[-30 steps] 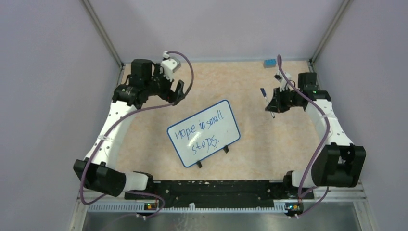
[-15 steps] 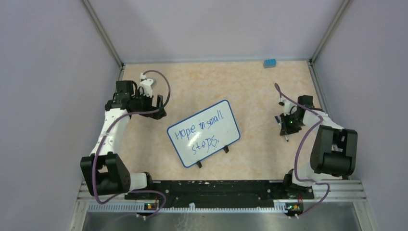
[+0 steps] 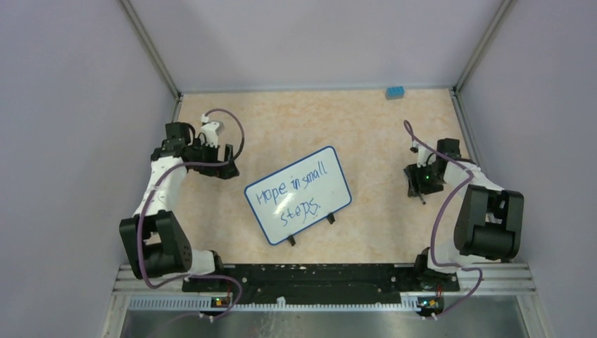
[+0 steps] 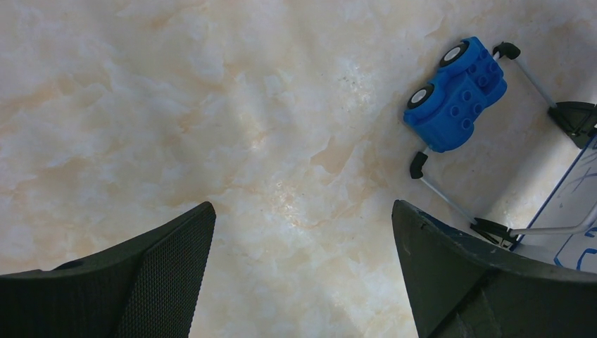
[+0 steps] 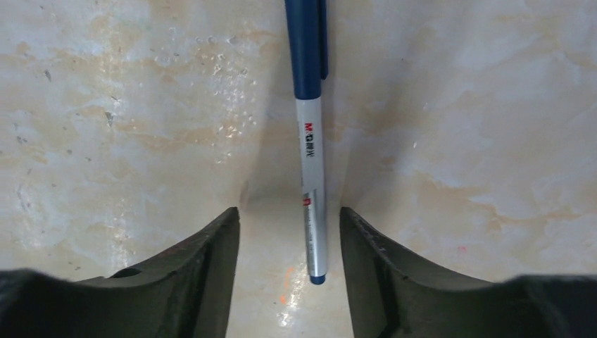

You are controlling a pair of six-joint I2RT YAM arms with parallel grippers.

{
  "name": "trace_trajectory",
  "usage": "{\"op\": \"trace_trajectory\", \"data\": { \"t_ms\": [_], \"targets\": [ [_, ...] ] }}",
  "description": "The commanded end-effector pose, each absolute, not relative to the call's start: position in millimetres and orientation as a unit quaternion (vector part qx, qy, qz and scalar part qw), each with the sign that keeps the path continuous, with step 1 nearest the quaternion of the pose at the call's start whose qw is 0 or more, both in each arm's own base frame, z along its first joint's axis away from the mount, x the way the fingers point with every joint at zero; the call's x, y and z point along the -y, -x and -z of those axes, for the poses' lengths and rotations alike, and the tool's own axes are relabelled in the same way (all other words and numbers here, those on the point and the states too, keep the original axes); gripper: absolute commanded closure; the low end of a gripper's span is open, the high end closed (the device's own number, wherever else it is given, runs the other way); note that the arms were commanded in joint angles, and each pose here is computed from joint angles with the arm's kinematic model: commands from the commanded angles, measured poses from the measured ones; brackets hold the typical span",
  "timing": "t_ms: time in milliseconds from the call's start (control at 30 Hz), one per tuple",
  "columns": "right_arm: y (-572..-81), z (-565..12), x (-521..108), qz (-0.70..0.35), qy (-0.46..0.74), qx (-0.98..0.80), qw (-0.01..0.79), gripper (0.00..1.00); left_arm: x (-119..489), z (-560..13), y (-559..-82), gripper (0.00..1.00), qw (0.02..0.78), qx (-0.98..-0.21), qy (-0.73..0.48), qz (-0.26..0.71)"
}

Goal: Write a sentence on the whiteboard
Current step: Reset both arms

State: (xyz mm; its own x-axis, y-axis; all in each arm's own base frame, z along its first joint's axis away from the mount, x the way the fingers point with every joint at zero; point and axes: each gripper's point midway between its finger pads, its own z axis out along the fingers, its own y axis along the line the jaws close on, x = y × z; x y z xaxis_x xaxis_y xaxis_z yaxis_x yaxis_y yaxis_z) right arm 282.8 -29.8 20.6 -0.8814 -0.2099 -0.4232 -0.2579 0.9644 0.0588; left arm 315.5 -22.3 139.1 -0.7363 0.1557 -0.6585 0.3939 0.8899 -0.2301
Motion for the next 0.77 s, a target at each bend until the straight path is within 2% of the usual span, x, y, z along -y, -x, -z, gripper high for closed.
{"op": "trace_trajectory", "data": {
  "t_ms": [0, 100, 300, 467, 733],
  "targets": [
    [-295, -58, 28, -0.064, 0.116, -0.960, 0.246, 0.44, 21, -148, -325, 0.01, 0.330, -0.909, -0.153, 0.201],
    [-310, -91, 20, -0.089, 0.119, -0.949, 0.280, 0.32, 15, -158, -336, 0.01, 0.335, -0.906, -0.148, 0.212],
    [-359, -176, 16, -0.116, 0.115, -0.912, 0.377, 0.21, -29, -207, -378, 0.01, 0.387, -0.893, -0.111, 0.202],
    [-396, -239, 27, -0.120, 0.104, -0.879, 0.449, 0.20, -69, -249, -409, 0.01, 0.433, -0.881, -0.087, 0.171],
    [-413, -259, 42, -0.113, 0.091, -0.864, 0.482, 0.20, -95, -248, -419, 0.01, 0.449, -0.879, -0.059, 0.147]
  ]
}}
